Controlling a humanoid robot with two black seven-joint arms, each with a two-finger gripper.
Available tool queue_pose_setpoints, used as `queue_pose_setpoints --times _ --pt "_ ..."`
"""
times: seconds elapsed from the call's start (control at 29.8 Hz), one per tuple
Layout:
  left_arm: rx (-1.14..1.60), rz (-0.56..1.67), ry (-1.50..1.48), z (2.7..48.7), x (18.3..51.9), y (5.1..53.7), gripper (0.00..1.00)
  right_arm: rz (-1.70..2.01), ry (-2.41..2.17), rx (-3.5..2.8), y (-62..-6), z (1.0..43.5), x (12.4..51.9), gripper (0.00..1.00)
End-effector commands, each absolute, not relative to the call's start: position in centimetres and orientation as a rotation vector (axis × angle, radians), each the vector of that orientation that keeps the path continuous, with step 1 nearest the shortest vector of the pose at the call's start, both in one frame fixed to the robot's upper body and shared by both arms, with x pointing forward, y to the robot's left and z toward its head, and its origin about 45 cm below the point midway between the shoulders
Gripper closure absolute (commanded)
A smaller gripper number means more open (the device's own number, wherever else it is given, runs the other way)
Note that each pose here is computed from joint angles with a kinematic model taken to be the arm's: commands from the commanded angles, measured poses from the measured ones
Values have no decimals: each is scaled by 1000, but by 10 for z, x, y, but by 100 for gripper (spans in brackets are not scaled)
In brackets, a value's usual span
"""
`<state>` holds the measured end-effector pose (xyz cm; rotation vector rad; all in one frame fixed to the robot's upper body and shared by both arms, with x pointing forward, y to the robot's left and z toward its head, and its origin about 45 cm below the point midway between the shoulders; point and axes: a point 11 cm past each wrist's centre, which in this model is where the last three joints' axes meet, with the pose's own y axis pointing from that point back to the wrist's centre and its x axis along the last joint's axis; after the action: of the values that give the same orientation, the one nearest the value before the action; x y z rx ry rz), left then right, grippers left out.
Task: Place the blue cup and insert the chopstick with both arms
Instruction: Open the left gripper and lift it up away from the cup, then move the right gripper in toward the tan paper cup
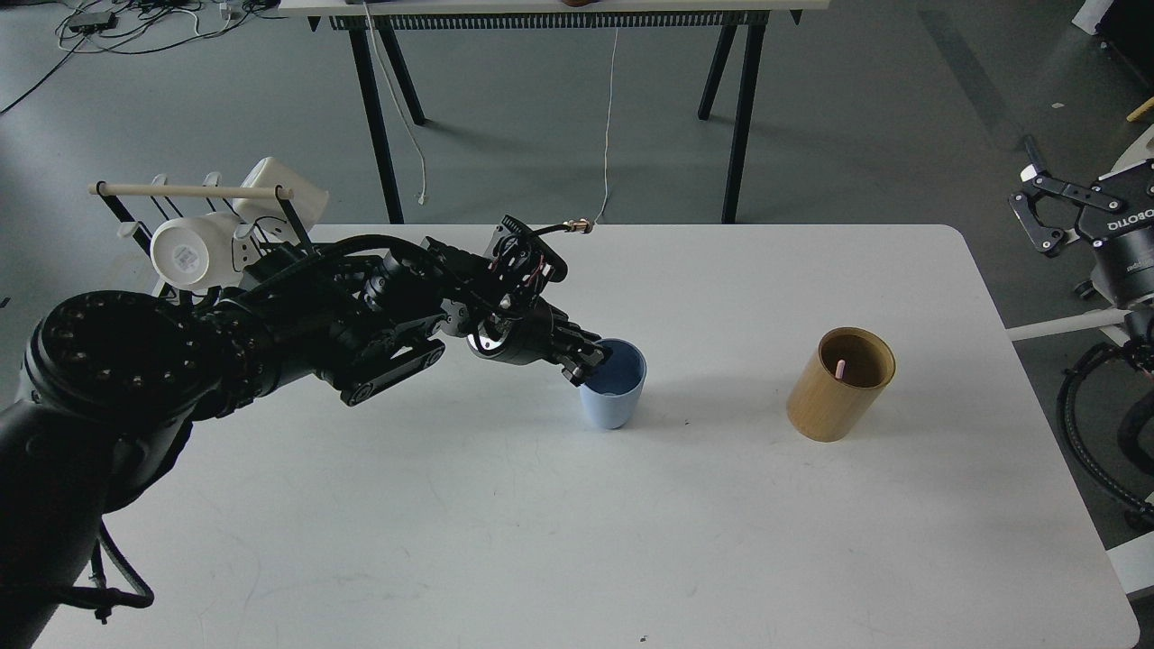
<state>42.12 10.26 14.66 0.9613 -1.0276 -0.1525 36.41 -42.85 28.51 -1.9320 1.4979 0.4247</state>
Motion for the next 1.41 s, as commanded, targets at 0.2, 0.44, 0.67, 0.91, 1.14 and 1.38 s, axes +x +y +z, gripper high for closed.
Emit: queue_pose_setpoints --times 0.2,0.44,0.67,0.91,1.14,1.38 --pt "731 332 -679 161 441 143 9 76 1513 -2297 -425 336 360 1" --pt "332 608 -298 200 449 156 8 -648 1491 -2796 -395 367 346 1" --pt "-5 669 -133 239 440 162 8 -1609 1445 -2923 -387 380 331 3" --pt "-154 688 -78 256 435 166 8 -1765 1396 -3012 -395 384 314 1" --pt "-154 688 -77 255 435 166 8 -1788 1235 -3165 -384 361 284 1" --pt "-155 687 -75 255 434 165 8 -2180 1114 -2965 -375 339 281 1"
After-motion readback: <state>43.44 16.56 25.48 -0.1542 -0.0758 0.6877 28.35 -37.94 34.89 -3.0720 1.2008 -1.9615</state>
